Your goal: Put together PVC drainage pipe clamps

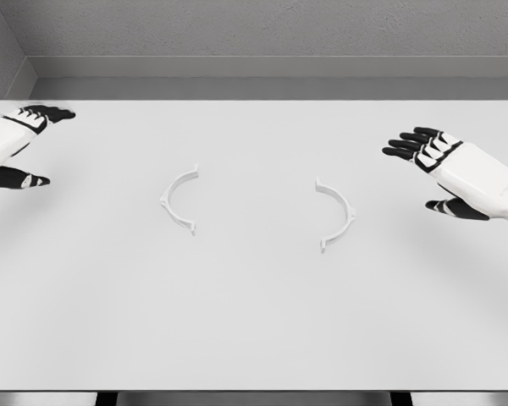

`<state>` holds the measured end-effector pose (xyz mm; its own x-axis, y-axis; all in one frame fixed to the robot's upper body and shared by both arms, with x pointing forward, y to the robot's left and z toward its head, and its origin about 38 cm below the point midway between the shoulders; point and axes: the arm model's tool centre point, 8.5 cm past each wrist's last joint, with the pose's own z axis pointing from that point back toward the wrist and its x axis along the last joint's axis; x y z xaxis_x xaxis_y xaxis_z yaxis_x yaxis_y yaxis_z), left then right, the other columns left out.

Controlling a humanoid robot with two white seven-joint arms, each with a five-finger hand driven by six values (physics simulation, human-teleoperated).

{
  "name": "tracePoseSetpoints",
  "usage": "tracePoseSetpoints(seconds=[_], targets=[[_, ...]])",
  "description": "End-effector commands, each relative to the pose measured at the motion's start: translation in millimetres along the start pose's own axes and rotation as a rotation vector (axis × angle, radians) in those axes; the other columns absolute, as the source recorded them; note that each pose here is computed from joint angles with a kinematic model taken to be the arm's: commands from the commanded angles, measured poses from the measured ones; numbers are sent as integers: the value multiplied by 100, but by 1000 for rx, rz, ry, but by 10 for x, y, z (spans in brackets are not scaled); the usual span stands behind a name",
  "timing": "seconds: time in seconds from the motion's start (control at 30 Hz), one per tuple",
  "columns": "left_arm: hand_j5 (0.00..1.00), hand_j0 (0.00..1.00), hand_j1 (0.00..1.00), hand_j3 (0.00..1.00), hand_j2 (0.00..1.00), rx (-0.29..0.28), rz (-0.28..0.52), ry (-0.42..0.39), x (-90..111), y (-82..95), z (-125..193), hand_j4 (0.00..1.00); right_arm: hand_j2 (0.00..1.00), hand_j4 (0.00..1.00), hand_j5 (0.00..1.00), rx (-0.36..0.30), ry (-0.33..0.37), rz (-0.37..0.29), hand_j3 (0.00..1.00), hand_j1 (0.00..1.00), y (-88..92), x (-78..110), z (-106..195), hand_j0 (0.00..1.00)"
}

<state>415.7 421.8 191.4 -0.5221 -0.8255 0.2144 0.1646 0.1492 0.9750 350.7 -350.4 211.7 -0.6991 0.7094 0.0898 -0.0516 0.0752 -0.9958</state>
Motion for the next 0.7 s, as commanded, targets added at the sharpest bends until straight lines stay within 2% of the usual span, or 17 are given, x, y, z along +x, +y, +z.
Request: tracePoseSetpoints(seconds=[0.0,0.1,0.13,0.2,0.33,0.4,0.43,0.5,0.6,0.67], targets=[[100,100,100,100,100,-35,12,-12,38,-84,-30,100,100,100,100,6,9,-15,100,100,41,-31,13,100],[100,100,100,100,100,-31,12,-12,37,-72,-31,100,100,100,100,2,3,-34,100,100,79,-20,0,100],[100,100,100,100,100,-30,20,-16,53,-101,-55,100,100,100,100,14,-15,-45,100,100,127,24,-44,100],[100,100,100,100,100,-50,14,-38,151,-219,-192,100,100,100,100,26,-30,-23,100,100,107,40,-119,100],[100,100,100,100,100,-59,-31,-64,288,-306,-403,100,100,100,100,93,-79,25,100,100,271,172,-275,100],[100,100,100,100,100,-69,-67,-66,324,-329,-468,100,100,100,100,139,-81,16,100,100,394,201,-379,100],[100,100,100,100,100,-79,-75,-75,355,-354,-489,100,100,100,100,139,-87,18,100,100,390,211,-402,100],[100,100,100,100,100,-57,-111,-98,430,-223,-549,100,100,100,100,156,-114,18,100,100,427,264,-478,100],[100,100,100,100,100,-58,-117,-112,480,-235,-567,100,100,100,100,167,-129,11,100,100,475,297,-547,100],[100,100,100,100,100,-58,-116,-115,494,-243,-577,100,100,100,100,194,-128,-9,100,100,578,272,-622,100]])
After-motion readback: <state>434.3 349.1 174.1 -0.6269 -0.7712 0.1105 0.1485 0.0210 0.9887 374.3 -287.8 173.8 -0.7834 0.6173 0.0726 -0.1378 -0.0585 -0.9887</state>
